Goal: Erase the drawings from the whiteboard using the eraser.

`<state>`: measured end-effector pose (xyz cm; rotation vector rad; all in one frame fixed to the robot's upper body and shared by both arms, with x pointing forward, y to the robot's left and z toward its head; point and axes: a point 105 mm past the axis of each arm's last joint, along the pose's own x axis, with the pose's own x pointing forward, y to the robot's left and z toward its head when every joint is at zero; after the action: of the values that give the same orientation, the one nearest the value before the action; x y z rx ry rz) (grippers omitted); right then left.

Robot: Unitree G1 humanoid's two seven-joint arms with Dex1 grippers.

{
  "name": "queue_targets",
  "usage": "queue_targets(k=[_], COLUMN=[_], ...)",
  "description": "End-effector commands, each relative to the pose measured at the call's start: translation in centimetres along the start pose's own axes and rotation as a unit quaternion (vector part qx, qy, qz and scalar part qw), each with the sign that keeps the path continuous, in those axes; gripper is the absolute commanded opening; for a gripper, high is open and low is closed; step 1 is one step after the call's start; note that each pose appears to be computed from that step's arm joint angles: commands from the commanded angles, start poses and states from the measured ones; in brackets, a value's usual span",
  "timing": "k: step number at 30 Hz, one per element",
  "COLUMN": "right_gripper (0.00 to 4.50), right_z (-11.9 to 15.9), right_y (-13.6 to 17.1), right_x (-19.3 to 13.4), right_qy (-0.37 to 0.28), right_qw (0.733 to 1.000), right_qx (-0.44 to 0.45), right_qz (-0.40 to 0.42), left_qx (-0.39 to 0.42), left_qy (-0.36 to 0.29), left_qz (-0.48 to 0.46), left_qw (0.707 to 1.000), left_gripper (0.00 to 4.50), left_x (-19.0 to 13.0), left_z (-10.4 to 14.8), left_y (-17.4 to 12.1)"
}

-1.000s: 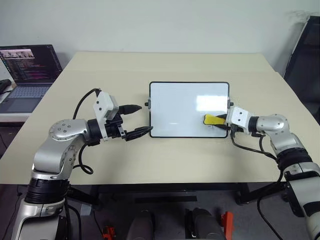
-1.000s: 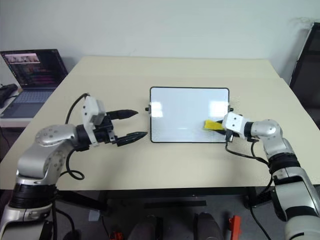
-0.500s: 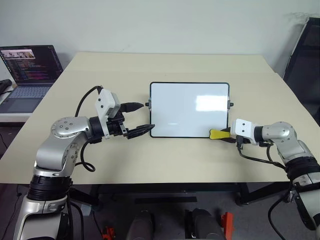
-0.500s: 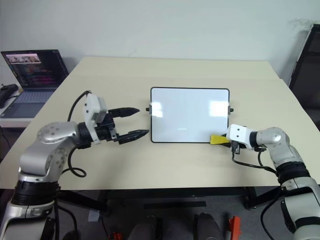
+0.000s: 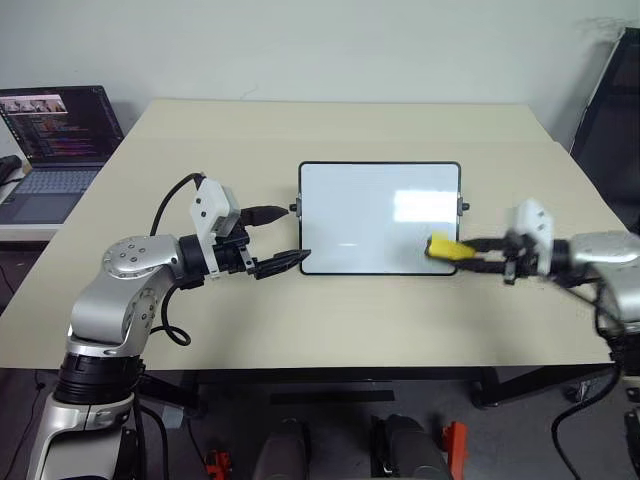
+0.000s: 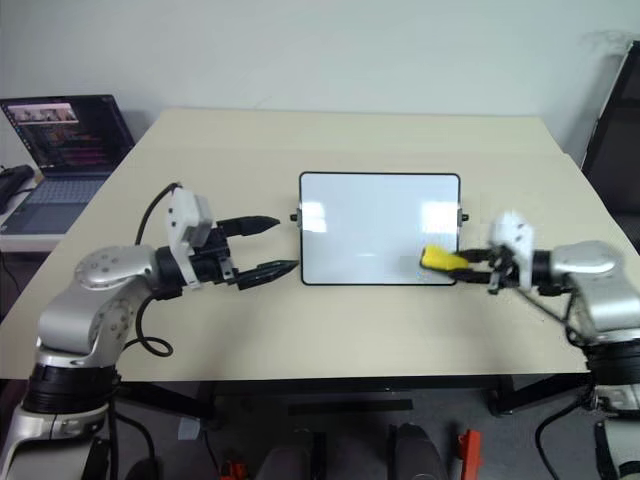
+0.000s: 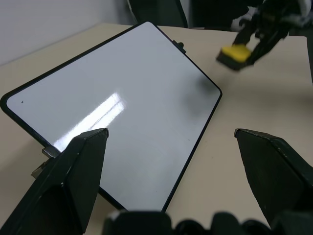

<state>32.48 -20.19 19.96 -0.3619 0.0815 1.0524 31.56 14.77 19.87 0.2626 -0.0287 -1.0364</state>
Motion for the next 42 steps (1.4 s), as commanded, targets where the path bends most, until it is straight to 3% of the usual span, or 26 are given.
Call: queue_targets(k=[1,3,7,12,22,34,35,38,42], right_gripper=[1.01,1.01,1.01,1.01,1.01,1.01,1.75,2.47,3.88], right_z=[1.5,0.3,-2.4,-6.7,-11.4,-12.6,-12.8,-12.9,-11.7], right_y=[-2.7,-4.9,-6.2,-6.9,-4.5,-4.9,-4.9,-5.0,-5.4], right_x=[-2.2,-3.3,-4.5,-6.7,-7.0,-7.8,-7.9,-8.1,-8.0], right_qy=[-0.037,-0.026,-0.009,0.033,0.150,0.166,0.170,0.173,0.161], right_qw=[0.994,0.980,0.953,0.893,0.859,0.841,0.839,0.837,0.846], right_qx=[0.023,0.062,0.121,0.222,0.256,0.273,0.274,0.272,0.259], right_qz=[-0.102,-0.188,-0.278,-0.391,-0.416,-0.436,-0.439,-0.442,-0.438], left_qx=[0.019,0.017,0.024,0.023,0.030,0.028,0.027,0.026,0.024], left_qy=[-0.028,-0.033,-0.048,-0.073,-0.082,-0.084,-0.084,-0.082,-0.079], left_qz=[-0.011,-0.018,-0.033,-0.086,-0.197,-0.202,-0.201,-0.196,-0.184], left_qw=[0.999,0.999,0.998,0.993,0.977,0.975,0.976,0.977,0.979], left_gripper=[4.50,4.50,4.50,4.50,4.50,4.50,4.50,4.50,4.50], left_x=[0.5,0.9,2.0,4.5,8.8,9.0,9.0,8.9,8.5], left_z=[1.5,1.5,1.8,2.3,1.9,1.6,1.5,1.4,1.3], left_y=[-0.5,-0.7,-1.3,-3.4,-7.4,-7.6,-7.5,-7.4,-7.1])
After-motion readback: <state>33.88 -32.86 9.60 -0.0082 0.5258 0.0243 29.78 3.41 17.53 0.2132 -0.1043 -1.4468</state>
